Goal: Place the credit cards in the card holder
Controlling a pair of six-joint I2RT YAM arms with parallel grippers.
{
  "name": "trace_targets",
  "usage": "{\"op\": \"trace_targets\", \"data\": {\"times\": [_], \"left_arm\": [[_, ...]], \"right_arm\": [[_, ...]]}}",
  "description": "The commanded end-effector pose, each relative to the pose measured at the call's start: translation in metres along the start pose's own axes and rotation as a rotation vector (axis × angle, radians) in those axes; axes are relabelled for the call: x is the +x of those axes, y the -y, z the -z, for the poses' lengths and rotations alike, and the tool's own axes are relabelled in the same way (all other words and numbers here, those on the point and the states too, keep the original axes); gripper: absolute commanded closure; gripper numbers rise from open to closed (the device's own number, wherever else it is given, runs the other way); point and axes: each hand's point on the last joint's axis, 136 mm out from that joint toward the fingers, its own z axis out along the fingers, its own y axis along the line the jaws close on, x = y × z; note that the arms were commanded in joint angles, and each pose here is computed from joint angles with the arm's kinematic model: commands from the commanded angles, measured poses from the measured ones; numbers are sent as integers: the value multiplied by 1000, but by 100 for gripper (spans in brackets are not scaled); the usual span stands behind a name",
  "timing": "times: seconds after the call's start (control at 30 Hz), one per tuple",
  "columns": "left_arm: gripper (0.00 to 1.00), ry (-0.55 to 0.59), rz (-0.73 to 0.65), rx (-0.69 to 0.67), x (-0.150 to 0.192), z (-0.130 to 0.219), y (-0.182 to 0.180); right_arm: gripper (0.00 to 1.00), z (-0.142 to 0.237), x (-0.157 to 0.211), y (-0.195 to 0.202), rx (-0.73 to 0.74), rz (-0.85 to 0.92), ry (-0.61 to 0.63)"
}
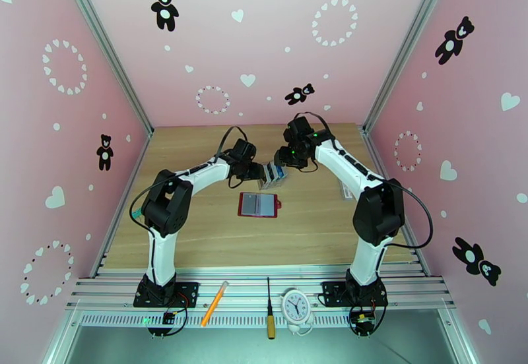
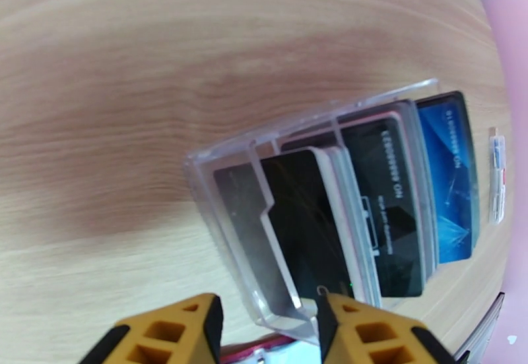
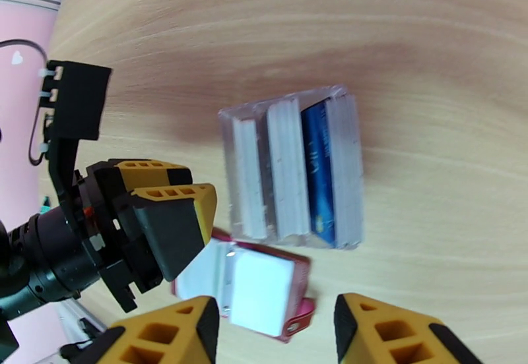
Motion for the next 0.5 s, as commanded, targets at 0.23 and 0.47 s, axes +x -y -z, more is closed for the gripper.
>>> {"op": "trace_targets", "data": {"times": [0.23, 0.47], "left_arm": [[55, 20, 28, 86, -4, -10, 10], [55, 31, 26, 109, 1, -16, 8]], "right_arm": [[48, 2, -13, 11, 64, 88, 56], [46, 0, -10, 19, 106, 132, 43]]}}
